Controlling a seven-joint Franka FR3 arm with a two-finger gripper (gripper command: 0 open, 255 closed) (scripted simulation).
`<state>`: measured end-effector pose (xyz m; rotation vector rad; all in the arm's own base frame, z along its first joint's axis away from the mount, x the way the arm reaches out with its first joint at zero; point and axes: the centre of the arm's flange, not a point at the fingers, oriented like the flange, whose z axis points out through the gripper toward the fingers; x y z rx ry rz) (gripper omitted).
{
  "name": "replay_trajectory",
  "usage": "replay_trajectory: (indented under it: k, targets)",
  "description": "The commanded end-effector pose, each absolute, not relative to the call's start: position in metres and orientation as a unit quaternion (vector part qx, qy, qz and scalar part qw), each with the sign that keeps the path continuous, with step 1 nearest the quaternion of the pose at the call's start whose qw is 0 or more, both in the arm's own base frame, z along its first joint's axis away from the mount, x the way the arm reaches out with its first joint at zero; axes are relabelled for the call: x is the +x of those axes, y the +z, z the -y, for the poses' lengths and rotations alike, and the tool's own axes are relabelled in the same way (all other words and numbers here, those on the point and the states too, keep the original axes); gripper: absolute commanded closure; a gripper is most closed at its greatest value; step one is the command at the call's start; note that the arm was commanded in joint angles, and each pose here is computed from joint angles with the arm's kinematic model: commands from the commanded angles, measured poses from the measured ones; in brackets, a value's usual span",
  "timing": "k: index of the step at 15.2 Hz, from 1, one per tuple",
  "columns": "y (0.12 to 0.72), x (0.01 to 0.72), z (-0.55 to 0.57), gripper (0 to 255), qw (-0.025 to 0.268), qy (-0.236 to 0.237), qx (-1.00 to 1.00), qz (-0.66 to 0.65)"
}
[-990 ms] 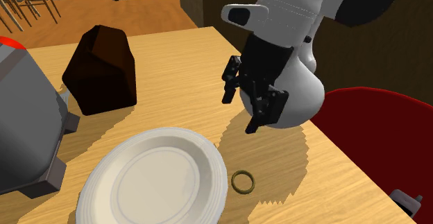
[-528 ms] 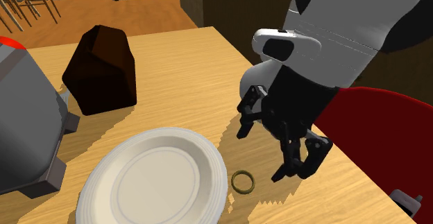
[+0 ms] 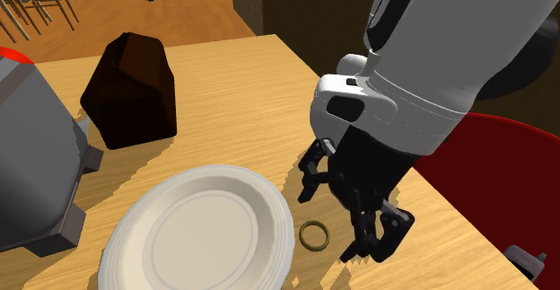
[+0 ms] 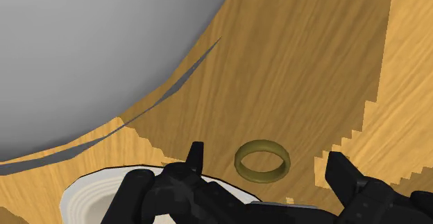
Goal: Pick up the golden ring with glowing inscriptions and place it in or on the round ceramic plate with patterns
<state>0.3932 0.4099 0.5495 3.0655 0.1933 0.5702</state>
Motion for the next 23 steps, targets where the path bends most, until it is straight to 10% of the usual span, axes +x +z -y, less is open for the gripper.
replay_trajectory:
  k: [1, 7, 8, 23]
  targets:
    - [0.546, 0.394, -0.41, 0, 0.009, 0.183, 0.981, -0.062]
    - [0.546, 0.394, -0.41, 0, 0.009, 0.183, 0.981, -0.062]
    - [0.546, 0.394, -0.41, 255, 0.009, 0.183, 0.981, -0.062]
    - [0.577, 0.394, -0.41, 255, 0.009, 0.183, 0.981, -0.062]
